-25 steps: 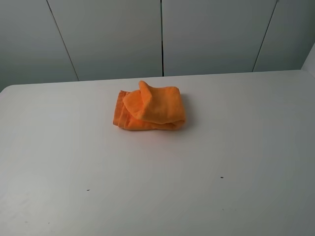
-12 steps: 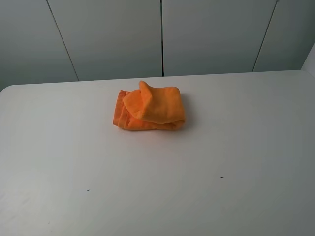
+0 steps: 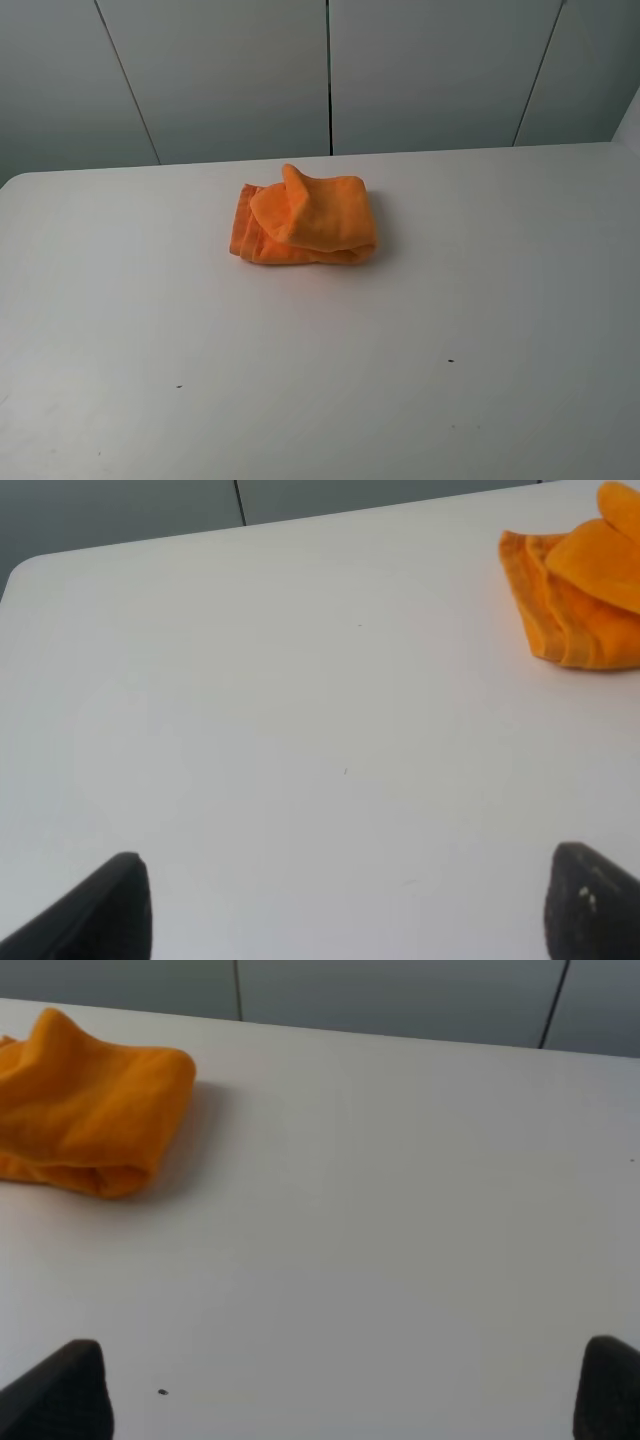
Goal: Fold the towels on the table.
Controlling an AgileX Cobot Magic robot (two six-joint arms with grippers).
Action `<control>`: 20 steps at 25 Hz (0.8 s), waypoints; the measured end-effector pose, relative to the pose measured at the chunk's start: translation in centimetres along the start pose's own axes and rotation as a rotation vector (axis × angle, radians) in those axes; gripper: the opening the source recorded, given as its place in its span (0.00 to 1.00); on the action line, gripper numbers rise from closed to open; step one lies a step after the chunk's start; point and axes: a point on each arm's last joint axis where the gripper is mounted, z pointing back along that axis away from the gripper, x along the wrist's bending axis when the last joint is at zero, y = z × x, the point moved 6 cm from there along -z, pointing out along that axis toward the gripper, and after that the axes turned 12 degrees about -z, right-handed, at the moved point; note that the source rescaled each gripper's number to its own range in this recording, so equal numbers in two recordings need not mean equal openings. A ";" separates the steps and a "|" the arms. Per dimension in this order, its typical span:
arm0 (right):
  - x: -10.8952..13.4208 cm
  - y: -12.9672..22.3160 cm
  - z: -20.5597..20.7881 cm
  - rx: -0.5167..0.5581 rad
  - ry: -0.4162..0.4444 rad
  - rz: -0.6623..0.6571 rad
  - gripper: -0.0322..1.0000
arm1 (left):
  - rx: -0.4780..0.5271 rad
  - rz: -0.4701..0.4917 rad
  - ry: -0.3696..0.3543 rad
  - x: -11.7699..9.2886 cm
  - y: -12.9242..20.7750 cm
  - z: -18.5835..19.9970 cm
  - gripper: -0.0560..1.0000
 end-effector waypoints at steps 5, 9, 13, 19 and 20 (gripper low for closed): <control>-0.1 0.0 0.0 -0.003 0.013 -0.007 1.00 | 0.000 0.000 0.000 0.0 0.0 0.0 1.00; -0.1 0.0 0.0 -0.003 0.013 -0.007 1.00 | 0.000 0.000 0.000 0.0 0.0 0.0 1.00; -0.1 0.0 0.0 -0.003 0.013 -0.007 1.00 | 0.000 0.000 0.000 0.0 0.0 0.0 1.00; -0.1 0.0 0.0 -0.005 0.012 -0.007 1.00 | 0.000 0.000 0.000 0.0 0.0 0.0 1.00; -0.1 0.0 0.0 -0.005 0.012 -0.007 1.00 | 0.000 0.000 0.000 0.0 0.0 0.0 1.00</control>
